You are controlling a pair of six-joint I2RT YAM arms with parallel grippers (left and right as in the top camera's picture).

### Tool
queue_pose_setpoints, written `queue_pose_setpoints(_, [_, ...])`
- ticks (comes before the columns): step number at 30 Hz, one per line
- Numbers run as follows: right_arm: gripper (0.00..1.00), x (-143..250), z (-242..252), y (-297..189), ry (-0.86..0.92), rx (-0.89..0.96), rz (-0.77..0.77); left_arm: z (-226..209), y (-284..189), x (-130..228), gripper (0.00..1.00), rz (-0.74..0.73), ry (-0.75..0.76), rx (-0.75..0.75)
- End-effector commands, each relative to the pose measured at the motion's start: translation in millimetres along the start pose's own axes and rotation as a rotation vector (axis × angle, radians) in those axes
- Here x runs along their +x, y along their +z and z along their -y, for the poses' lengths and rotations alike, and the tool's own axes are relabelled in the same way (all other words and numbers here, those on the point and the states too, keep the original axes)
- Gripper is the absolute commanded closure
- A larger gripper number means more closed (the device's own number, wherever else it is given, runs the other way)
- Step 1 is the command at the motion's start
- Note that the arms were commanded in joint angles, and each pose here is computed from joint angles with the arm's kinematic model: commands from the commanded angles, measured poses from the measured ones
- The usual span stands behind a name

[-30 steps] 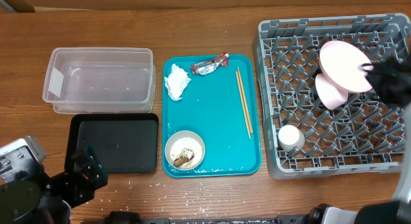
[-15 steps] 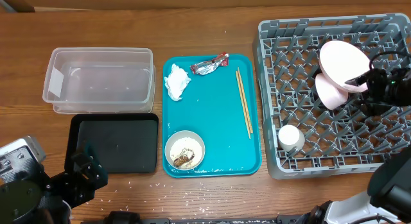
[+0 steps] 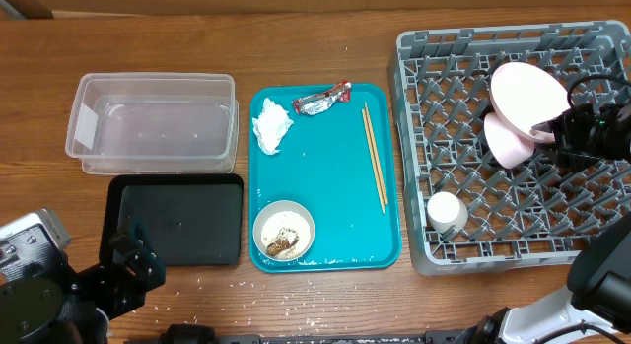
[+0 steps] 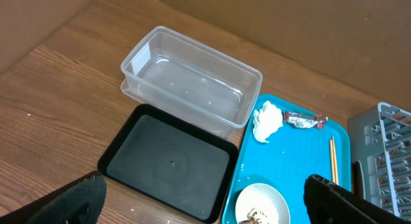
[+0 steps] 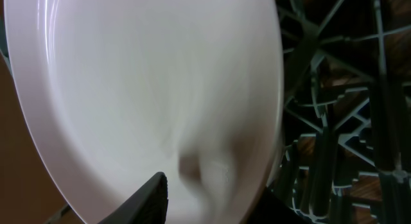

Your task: Sort waste into correct bins and load items into the dishwasher

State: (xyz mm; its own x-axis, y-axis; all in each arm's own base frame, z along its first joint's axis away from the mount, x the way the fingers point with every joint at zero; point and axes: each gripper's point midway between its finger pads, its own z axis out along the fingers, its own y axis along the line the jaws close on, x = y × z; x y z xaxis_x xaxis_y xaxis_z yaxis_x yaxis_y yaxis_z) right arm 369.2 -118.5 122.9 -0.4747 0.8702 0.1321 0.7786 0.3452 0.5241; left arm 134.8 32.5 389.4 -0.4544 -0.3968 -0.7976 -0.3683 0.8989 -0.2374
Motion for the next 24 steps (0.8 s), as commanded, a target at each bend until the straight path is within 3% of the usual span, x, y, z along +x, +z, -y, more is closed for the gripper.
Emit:
queue_pose_setpoints(1, [0.62, -1, -1, -1, 0.024, -0.002, 0.004, -3, -2, -1, 0.00, 0.016, -0.020, -0.011])
queue_pose_setpoints(2, [0.65, -1, -1, -1, 0.025, 0.000, 0.001, -3, -2, -1, 0.00, 0.016, -0.020, -0.011])
queue_pose_setpoints(5, [0.86, 0, -1, -1, 0.026, 0.001, 0.000, -3, -2, -1, 0.00, 0.016, -0.020, -0.011])
queue_pose_setpoints(8, [0.96, -2, 0, -2, 0.046, -0.001, 0.005, -3, -2, -1, 0.00, 0.016, -0.020, -0.011])
queue_pose_setpoints(14, [0.96, -10, 0, -10, 0.048, -0.020, 0.036, -3, -2, -1, 0.00, 0.016, -0.020, -0.011])
queue_pose_setpoints(17, [0.96, -18, -16, -28, -0.103, -0.063, 0.115, -3, -2, -1, 0.00, 0.016, -0.020, -0.011])
queue_pose_setpoints(20, [0.96, -32, -32, -75, -0.337, -0.004, 0.346, -3, -2, -1, 0.00, 0.016, -0.020, -0.011])
queue_pose_setpoints(24, [0.96, -36, -41, -124, -0.437, 0.160, 0.619, -3, -2, -1, 0.00, 0.016, -0.020, -0.011])
